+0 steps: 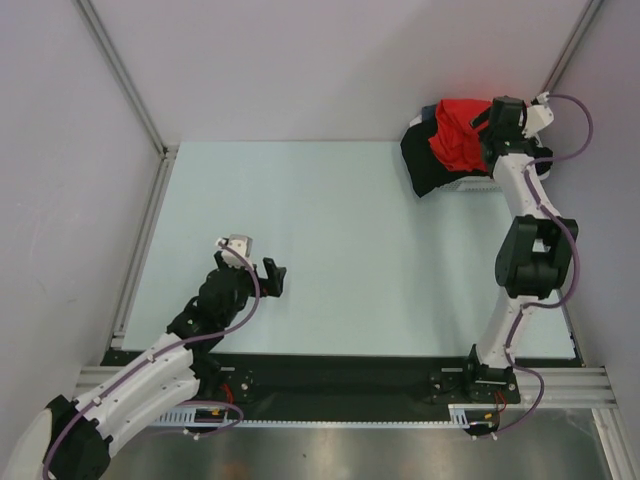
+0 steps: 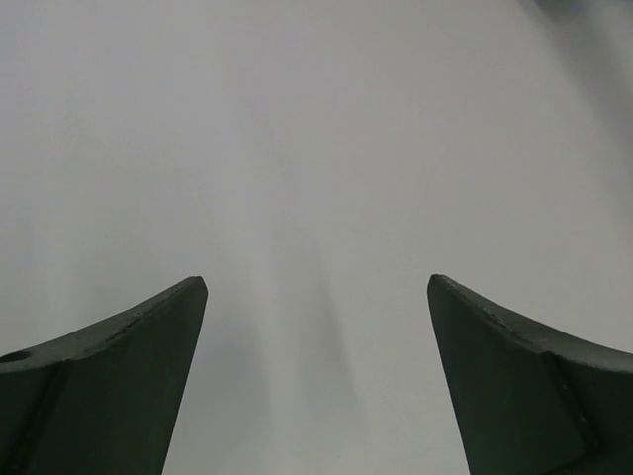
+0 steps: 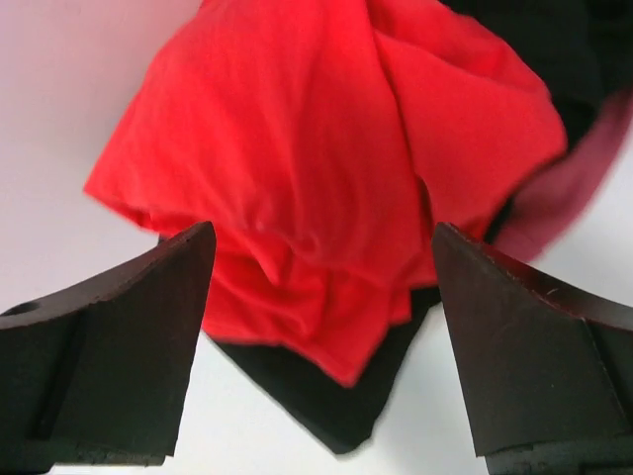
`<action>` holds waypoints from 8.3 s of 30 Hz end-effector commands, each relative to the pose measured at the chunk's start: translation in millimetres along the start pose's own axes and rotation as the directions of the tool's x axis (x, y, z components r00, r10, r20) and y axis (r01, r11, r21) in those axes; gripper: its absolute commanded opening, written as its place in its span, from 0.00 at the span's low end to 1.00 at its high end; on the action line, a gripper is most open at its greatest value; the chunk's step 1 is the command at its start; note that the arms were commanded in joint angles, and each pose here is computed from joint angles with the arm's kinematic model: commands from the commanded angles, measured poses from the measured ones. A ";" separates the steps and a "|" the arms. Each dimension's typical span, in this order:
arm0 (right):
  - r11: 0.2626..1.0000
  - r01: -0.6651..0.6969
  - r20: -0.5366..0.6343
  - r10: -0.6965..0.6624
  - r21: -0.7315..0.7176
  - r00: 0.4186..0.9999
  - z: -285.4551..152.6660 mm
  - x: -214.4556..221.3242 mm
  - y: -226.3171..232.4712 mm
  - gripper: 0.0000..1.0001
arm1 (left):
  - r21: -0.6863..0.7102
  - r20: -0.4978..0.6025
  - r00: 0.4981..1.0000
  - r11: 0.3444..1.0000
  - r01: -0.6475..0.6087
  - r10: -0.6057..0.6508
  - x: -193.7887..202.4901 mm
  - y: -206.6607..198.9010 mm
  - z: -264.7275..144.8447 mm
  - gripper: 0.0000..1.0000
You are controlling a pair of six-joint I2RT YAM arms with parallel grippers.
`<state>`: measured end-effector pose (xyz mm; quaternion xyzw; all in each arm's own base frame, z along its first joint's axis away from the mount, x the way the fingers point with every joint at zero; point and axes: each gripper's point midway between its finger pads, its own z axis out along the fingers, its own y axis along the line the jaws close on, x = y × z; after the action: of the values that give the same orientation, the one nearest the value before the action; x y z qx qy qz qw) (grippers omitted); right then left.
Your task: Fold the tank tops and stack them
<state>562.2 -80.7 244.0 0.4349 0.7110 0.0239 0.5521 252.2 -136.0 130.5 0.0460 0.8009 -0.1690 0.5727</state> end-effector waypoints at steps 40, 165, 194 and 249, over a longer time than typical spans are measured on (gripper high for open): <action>0.531 0.303 0.014 -0.480 -0.791 0.877 -319.0 55.7 178.6 0.82 | -0.116 0.155 0.985 0.989 0.089 -0.070 -42.6 21.0 -21.0 1.00; 0.740 0.209 0.120 -0.173 -0.639 0.978 -433.3 -110.7 -14.7 0.00 | -0.285 0.254 0.959 0.937 0.202 -0.129 -282.6 26.8 -197.5 0.00; 0.845 0.202 -0.499 -0.468 -0.496 0.730 -194.9 174.2 -55.9 0.43 | -0.425 -0.063 0.867 0.799 0.425 -0.495 -77.4 123.1 71.3 0.00; 0.859 0.254 -0.572 -0.490 -0.444 0.657 -213.2 235.0 -103.4 0.00 | -0.418 -0.201 0.862 0.836 0.354 -0.465 -21.7 105.9 32.5 0.69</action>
<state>309.3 113.8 70.1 0.1145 0.9438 0.1636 0.2635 324.0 -50.1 119.7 -0.2172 0.8834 -0.1411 0.3905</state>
